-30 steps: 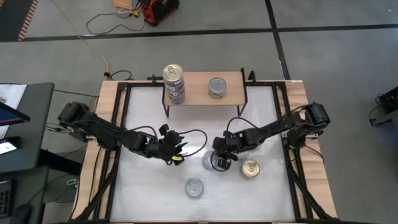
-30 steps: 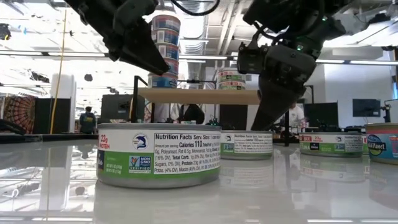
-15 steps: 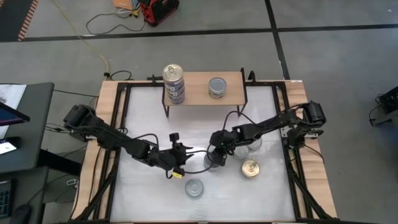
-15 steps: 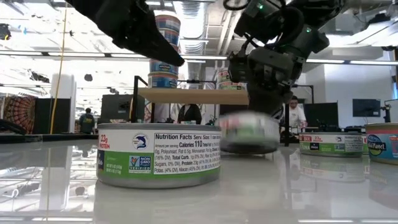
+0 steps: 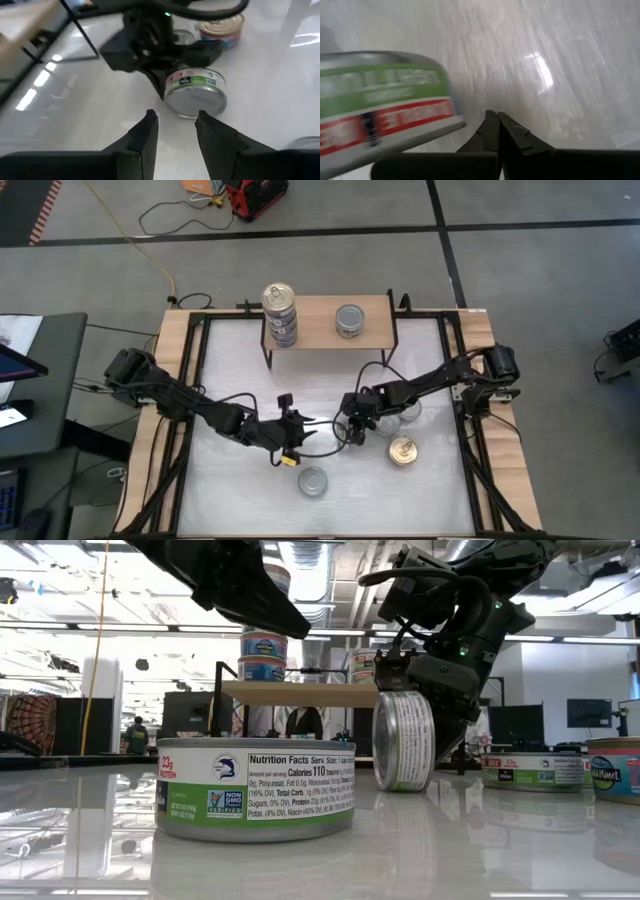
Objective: Stack canned seafood by type on shelf
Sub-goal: Stack the green tuna can on top of the other green tuna cans on the shelf
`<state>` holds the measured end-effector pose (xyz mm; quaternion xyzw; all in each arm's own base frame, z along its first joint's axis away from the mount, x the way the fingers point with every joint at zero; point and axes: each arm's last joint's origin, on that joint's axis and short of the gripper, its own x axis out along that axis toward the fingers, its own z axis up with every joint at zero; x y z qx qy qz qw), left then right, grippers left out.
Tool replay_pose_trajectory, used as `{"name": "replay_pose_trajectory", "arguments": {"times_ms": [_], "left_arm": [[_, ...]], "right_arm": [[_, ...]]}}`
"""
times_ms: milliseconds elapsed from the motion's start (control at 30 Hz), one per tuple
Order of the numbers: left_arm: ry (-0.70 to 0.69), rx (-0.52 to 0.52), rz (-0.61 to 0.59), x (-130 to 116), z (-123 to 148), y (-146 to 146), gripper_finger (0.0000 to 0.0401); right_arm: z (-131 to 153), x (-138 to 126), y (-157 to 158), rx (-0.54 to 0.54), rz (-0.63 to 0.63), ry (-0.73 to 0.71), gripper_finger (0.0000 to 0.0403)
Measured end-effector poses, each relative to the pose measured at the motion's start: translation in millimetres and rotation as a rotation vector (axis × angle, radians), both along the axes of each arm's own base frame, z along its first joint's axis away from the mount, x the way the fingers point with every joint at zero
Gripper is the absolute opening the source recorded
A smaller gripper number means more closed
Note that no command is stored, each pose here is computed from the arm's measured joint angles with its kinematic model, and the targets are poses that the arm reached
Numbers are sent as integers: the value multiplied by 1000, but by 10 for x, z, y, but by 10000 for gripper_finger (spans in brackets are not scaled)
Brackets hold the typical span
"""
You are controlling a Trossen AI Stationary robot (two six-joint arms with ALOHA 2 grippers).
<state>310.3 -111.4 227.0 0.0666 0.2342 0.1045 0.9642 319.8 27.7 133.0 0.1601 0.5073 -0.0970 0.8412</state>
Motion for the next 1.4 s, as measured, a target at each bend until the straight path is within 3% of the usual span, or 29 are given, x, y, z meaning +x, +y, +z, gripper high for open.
{"name": "replay_pose_trajectory", "arguments": {"times_ms": [167, 333, 500, 633, 767, 867, 1000, 1200, 1400], "left_arm": [[-9, -46, 15, 11, 0, 23, 128], [-25, -51, 35, 4, 26, 30, 128], [-22, -82, 15, 13, 22, 33, 128], [-25, -57, 86, 1, 11, 57, 128], [-21, 75, 151, -47, -29, 50, 128], [-36, 109, 97, -97, -122, 51, 128], [-123, 36, -61, -137, -243, 100, 128], [-271, -44, -262, -296, -195, 222, 128], [-373, -77, -413, -566, -117, 334, 128]], "right_arm": [[58, -33, -35, -15, 0, 7, 25], [372, -145, -111, -128, -3, -45, 36], [642, -271, 0, -233, 184, -102, 62], [827, -360, 213, -295, 366, -179, 110], [966, -429, 412, -270, 414, -213, 192], [1057, -412, 534, -212, 372, -200, 260], [1131, -271, 648, -172, 254, -154, 317], [1221, -19, 602, -122, -9, 12, 326], [1317, 241, 555, -46, -194, 10, 322]]}}
